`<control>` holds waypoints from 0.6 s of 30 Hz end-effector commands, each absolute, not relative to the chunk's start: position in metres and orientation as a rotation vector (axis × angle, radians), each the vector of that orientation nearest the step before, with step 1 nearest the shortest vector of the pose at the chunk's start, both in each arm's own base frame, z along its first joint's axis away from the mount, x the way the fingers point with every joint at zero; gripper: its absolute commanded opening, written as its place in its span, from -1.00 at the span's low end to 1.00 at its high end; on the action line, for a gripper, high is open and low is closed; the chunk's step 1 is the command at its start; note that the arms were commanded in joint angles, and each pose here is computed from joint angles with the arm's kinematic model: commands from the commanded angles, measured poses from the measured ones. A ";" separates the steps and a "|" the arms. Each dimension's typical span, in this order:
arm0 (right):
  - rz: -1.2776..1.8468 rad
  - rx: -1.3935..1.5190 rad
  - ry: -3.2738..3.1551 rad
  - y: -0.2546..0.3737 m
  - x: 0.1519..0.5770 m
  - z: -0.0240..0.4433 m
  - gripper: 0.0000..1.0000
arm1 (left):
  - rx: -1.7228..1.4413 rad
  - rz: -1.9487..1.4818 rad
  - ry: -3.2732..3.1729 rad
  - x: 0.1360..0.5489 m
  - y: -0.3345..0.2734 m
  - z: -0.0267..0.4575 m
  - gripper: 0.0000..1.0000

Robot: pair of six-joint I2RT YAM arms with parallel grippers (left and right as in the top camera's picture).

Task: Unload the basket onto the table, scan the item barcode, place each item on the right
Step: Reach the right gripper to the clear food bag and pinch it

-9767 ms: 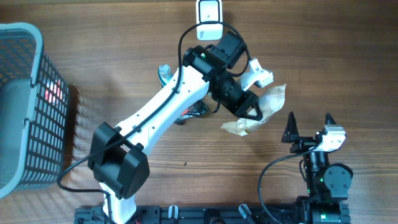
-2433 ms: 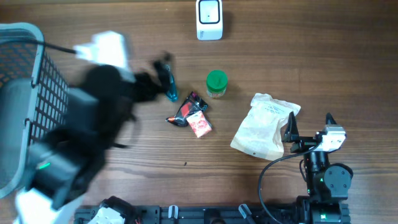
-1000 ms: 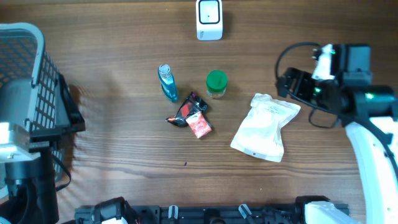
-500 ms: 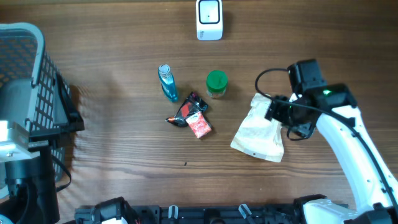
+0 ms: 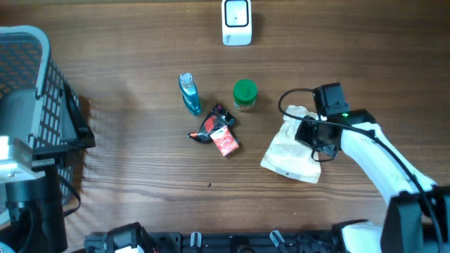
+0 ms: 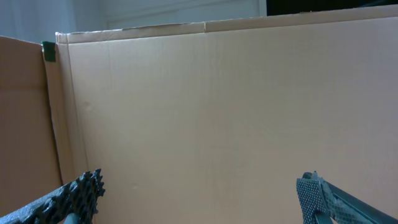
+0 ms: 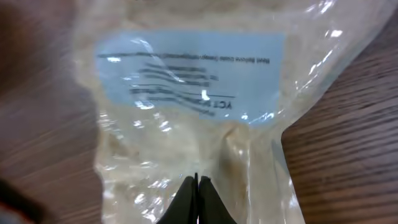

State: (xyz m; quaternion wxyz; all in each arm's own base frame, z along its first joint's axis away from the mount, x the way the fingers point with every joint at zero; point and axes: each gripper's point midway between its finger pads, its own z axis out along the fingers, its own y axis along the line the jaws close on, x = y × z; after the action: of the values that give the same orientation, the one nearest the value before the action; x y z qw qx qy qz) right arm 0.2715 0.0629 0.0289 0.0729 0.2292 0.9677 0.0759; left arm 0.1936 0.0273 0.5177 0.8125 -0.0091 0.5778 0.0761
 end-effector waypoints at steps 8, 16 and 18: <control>0.282 0.708 2.986 0.074 0.272 0.014 -0.91 | -0.021 0.179 1.229 0.191 0.028 0.518 1.00; 0.151 0.678 2.913 0.056 0.286 0.063 -0.91 | -0.021 0.179 1.229 0.191 0.028 0.518 1.00; 0.100 0.703 2.900 0.046 0.286 0.062 -0.91 | -0.021 0.179 1.229 0.191 0.028 0.519 1.00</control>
State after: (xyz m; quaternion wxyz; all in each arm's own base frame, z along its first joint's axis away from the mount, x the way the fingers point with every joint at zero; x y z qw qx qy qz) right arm 0.2802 0.0648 0.0566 0.0531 0.2270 0.9699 0.0700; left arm 0.1937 0.0273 0.5175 0.8122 -0.0092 0.5783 0.0760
